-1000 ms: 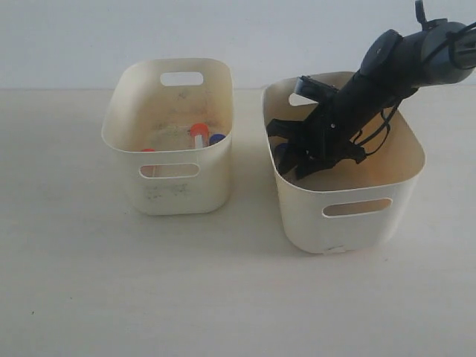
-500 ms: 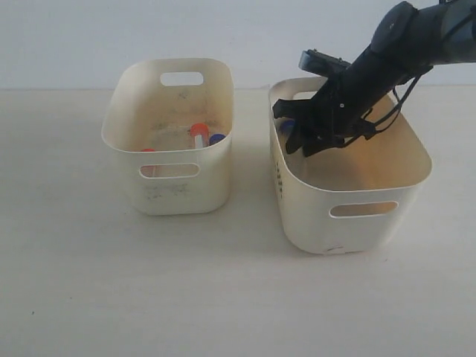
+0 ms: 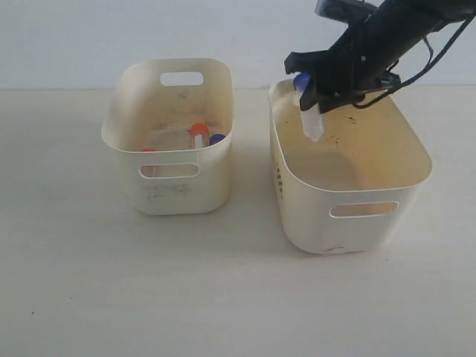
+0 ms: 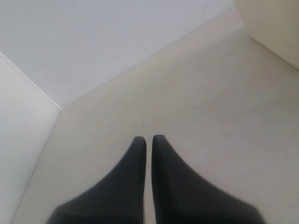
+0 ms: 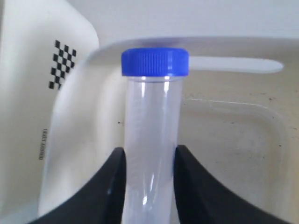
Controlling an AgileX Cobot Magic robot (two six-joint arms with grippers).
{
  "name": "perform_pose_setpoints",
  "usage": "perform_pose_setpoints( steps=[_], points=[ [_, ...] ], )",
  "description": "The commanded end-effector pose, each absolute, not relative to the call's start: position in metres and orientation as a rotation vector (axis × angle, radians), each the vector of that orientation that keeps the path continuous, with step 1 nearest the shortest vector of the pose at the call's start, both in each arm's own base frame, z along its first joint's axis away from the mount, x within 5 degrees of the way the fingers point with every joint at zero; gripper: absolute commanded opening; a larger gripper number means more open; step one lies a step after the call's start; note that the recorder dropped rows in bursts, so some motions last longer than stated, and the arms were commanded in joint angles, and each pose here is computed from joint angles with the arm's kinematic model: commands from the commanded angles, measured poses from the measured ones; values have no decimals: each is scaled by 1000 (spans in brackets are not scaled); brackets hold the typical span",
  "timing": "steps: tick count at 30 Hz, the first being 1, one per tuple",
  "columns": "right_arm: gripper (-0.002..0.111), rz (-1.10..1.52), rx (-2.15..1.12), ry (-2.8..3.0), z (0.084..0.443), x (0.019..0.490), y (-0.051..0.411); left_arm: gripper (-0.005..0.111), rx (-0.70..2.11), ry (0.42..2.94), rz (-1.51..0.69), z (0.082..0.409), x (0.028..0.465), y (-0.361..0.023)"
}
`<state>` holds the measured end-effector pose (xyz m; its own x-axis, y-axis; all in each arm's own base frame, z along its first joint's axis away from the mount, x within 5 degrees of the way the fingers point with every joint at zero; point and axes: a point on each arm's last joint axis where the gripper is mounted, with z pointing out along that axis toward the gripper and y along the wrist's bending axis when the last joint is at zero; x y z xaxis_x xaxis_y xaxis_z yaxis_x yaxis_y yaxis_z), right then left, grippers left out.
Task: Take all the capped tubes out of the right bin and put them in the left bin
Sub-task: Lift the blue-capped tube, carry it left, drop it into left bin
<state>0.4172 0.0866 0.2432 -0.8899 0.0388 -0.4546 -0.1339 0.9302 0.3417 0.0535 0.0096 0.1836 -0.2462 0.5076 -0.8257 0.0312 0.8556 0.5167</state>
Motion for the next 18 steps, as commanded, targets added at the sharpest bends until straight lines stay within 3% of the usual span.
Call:
perform_pose_setpoints(
  steps=[1,4,9,14,18],
  points=[
    [0,499,-47,2507,288,404,82,4,411,1772,468,185,54,9],
    [0,533,-36,2431,318,391,82,4,411,1772,468,185,54,9],
    [0,867,-19,2271,350,377,117,4,411,1772,468,185,54,9],
    [0,883,-98,2157,339,375,190,4,411,1772,468,185,54,9],
    [0,887,-143,2191,310,376,226,4,411,1772,468,185,54,9]
  ],
)
